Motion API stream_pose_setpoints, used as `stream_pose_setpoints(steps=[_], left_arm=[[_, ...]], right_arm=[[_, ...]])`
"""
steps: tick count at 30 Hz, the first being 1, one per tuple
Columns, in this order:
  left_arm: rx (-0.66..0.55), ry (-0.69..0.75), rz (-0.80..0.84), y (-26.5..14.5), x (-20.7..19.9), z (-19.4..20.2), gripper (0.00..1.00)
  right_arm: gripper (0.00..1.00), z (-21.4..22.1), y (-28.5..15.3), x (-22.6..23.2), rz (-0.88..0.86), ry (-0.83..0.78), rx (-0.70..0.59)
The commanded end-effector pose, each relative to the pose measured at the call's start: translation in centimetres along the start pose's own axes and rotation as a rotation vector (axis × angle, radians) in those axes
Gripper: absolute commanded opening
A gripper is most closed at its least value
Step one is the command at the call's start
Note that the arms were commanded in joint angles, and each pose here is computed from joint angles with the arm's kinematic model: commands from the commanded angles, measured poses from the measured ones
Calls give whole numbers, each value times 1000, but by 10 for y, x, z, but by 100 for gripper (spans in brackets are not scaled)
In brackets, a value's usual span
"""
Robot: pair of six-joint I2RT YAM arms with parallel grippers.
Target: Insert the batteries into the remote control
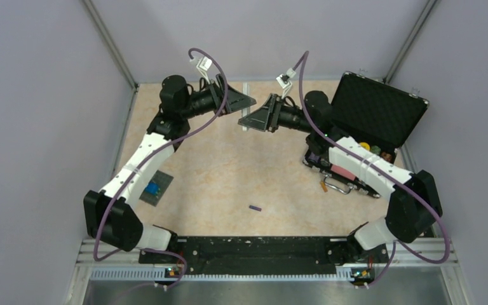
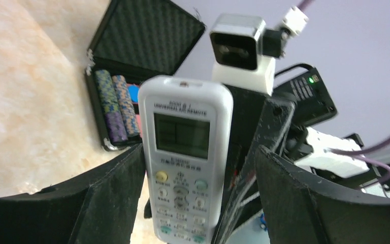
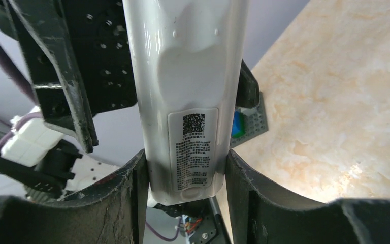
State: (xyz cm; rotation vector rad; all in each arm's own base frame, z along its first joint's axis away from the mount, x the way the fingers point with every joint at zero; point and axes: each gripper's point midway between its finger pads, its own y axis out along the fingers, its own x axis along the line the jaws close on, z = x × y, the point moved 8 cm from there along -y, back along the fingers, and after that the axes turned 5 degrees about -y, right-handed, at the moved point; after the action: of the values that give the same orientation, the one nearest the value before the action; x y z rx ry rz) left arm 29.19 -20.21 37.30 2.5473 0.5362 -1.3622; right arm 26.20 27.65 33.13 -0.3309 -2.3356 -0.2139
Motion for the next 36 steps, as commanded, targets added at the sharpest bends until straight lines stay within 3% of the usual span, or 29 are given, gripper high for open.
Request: stream_pose_setpoints(steps=[1,8,15,21,36], left_arm=[[-83,167,-23,-9,-32,-17,82],[-115,107,-231,-9,-12,-19,79],[-91,94,-330,-4,0,-21,73],[-79,115,-404,-8,10,-15,62],[-35,142,-504,-6,24,-10,56]], right_arm=[[20,-17,-1,28,106,-197,-31],[19,-9,6,22,275,-324,3],[17,3,15,16,406,-410,36],[16,4,19,12,471,-442,62],[16,13,24,6,483,-516,155]])
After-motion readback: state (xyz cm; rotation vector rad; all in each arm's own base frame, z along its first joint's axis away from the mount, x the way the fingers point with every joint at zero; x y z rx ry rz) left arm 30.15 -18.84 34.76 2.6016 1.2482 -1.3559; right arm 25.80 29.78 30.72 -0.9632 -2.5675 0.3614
